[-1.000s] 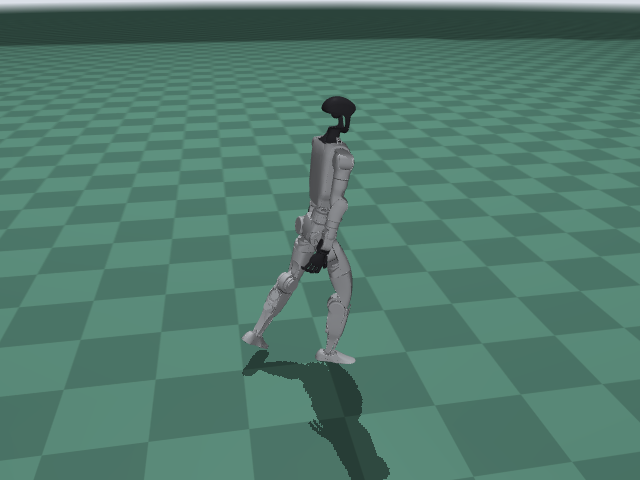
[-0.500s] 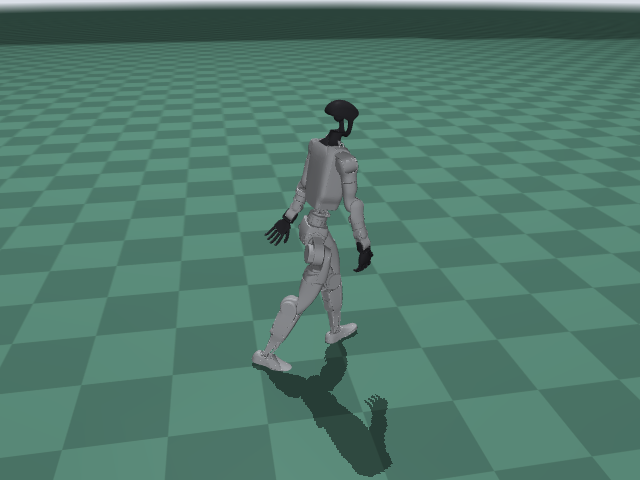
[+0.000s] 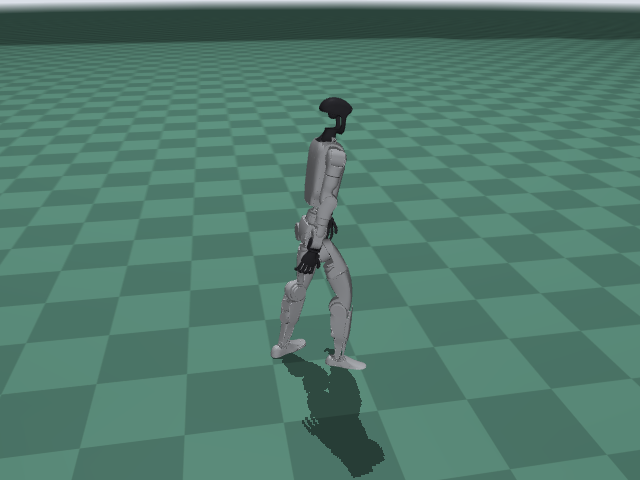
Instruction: Walk run
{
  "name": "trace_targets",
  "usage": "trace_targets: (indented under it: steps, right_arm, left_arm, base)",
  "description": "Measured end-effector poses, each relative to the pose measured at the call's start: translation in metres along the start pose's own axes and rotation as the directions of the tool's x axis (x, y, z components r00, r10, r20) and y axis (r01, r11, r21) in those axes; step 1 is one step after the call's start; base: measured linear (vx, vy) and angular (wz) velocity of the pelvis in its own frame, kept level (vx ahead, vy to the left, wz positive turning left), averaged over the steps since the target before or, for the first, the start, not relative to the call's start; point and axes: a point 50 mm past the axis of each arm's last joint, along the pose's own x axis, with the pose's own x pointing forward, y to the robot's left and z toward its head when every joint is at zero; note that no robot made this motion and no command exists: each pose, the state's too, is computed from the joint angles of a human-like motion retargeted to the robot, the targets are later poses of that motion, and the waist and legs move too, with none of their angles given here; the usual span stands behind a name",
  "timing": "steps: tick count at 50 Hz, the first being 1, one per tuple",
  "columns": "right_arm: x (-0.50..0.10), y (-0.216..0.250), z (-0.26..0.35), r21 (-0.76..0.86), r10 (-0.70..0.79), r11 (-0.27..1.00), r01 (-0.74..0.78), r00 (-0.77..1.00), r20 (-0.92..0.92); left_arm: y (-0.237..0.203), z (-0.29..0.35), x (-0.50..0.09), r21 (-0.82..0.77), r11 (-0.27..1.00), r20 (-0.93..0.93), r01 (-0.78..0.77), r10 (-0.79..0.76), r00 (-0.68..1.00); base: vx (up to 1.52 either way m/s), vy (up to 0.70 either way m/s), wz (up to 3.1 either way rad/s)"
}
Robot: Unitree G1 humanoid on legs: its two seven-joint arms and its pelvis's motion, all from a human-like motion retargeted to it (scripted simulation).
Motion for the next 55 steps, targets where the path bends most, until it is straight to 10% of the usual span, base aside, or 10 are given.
trace_targets:
  steps: [9, 22, 38, 55]
  right_arm:
    - [-0.001, -0.003, -0.010, 0.027, 0.014, 1.000, -0.013, 0.999, -0.043]
    - [-0.011, -0.018, 0.070, -0.008, -0.019, 1.000, 0.020, 0.993, 0.120]
    - [-0.051, -0.034, 0.178, -0.225, -0.025, 0.965, 0.138, 0.896, 0.443]
    - [-0.007, -0.018, 0.051, -0.143, -0.050, 0.988, 0.065, 0.993, 0.110]
  left_arm:
    - [-0.017, -0.001, 0.002, -0.005, 0.999, 0.022, 0.038, -0.038, 0.999]
    - [-0.179, -0.119, -0.036, -0.148, 0.888, -0.402, 0.436, -0.457, 0.794]
    - [-0.161, -0.076, -0.018, -0.043, 0.902, -0.293, 0.430, -0.423, 0.857]
    - [-0.112, -0.068, -0.007, -0.121, 0.952, -0.266, 0.280, -0.303, 0.915]
  base:
    - [0.76, -0.27, 0.37]
    - [0.79, -0.22, 0.07]
    - [0.53, -0.12, -0.14]
    - [0.84, 0.07, -0.50]
